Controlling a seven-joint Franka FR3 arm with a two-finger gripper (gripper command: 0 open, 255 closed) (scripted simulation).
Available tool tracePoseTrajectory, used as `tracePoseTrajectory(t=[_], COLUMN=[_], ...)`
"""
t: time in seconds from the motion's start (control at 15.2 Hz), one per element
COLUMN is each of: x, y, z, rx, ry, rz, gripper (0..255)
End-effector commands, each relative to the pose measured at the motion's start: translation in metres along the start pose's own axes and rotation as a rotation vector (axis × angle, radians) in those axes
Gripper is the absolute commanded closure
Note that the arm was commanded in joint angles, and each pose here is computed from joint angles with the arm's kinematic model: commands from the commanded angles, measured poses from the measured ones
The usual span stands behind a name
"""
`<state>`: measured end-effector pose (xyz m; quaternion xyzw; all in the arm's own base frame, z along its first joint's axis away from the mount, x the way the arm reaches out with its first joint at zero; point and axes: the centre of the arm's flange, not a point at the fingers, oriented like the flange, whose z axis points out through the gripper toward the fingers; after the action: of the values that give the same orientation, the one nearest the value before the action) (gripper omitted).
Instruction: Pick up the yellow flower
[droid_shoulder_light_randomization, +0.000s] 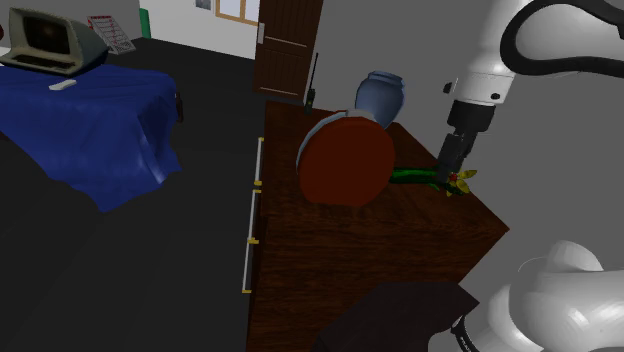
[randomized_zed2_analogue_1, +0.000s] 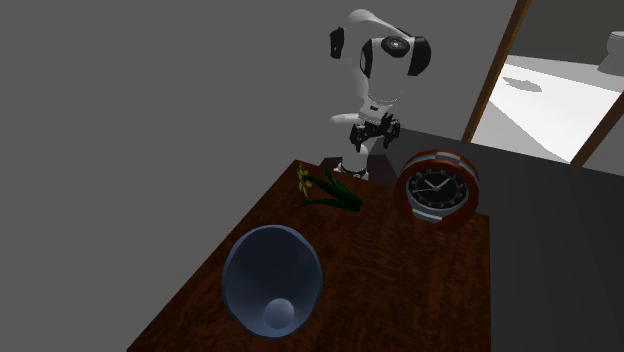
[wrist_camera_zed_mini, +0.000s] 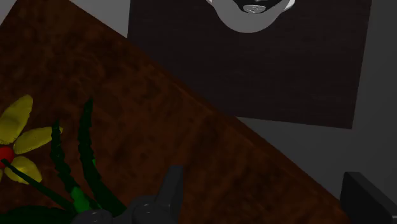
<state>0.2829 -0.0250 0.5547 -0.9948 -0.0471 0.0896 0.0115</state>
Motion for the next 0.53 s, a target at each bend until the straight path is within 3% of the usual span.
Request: tracePoseTrajectory(t=[0.0,0.46], x=[0.000,0.044], y=[0.000,0.068], z=[0.000,0.019], rx=[0.000,-0.068], ry=[0.000,0.000], rz=[0.000,-0.241], gripper=[0,0])
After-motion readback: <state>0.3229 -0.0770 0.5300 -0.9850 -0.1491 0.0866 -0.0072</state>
